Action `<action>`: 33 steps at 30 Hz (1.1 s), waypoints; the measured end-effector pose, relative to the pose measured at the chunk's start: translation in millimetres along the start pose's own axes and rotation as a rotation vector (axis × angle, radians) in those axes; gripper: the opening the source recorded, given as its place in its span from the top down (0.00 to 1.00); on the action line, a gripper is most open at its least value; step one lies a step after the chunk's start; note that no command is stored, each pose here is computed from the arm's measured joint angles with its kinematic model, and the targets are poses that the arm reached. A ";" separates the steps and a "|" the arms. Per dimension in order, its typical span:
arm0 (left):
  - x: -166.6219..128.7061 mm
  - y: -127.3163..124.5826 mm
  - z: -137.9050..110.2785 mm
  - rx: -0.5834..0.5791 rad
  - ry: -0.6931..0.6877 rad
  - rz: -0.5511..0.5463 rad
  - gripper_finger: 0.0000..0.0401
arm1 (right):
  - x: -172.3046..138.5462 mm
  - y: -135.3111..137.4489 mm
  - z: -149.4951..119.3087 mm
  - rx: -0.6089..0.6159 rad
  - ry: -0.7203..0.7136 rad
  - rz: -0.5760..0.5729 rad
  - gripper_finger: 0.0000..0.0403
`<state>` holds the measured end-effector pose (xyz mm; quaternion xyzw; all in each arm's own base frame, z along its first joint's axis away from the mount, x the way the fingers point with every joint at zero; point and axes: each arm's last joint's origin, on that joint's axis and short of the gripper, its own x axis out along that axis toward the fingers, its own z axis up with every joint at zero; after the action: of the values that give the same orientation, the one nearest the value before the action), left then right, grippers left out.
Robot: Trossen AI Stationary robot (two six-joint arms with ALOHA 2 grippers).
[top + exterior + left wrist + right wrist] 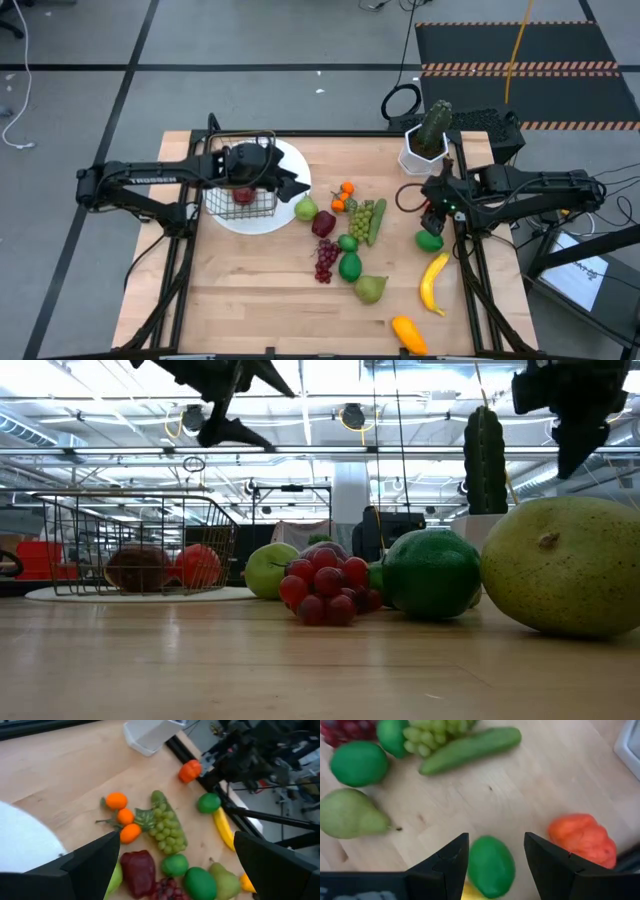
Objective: Build produce basket
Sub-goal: Put the orange pumpkin into the wire basket
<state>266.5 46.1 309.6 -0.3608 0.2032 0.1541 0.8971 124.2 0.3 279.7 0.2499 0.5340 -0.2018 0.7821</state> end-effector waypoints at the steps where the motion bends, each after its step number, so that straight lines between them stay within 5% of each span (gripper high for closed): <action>1: 0.0 -2.0 -0.8 0.005 -0.002 -0.009 0.03 | 0.0 -0.4 -0.6 0.001 0.007 -0.004 0.54; 12: -0.7 -20.6 -11.0 -0.023 -0.059 -0.023 0.05 | -1.5 -6.9 -10.2 0.050 0.109 -0.049 0.53; 25: -19.0 -63.5 -10.9 0.035 -0.142 -0.078 0.35 | 9.4 -15.2 -17.7 -0.003 0.136 -0.173 0.28; 33: -22.8 -71.6 -13.7 0.045 -0.154 -0.085 0.49 | 17.6 -17.7 -21.0 -0.039 0.154 -0.195 0.23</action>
<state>273.5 -16.2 353.3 -0.3359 0.1217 0.1383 0.9237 104.6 -1.8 253.8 0.1964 0.6181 -0.2466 0.7201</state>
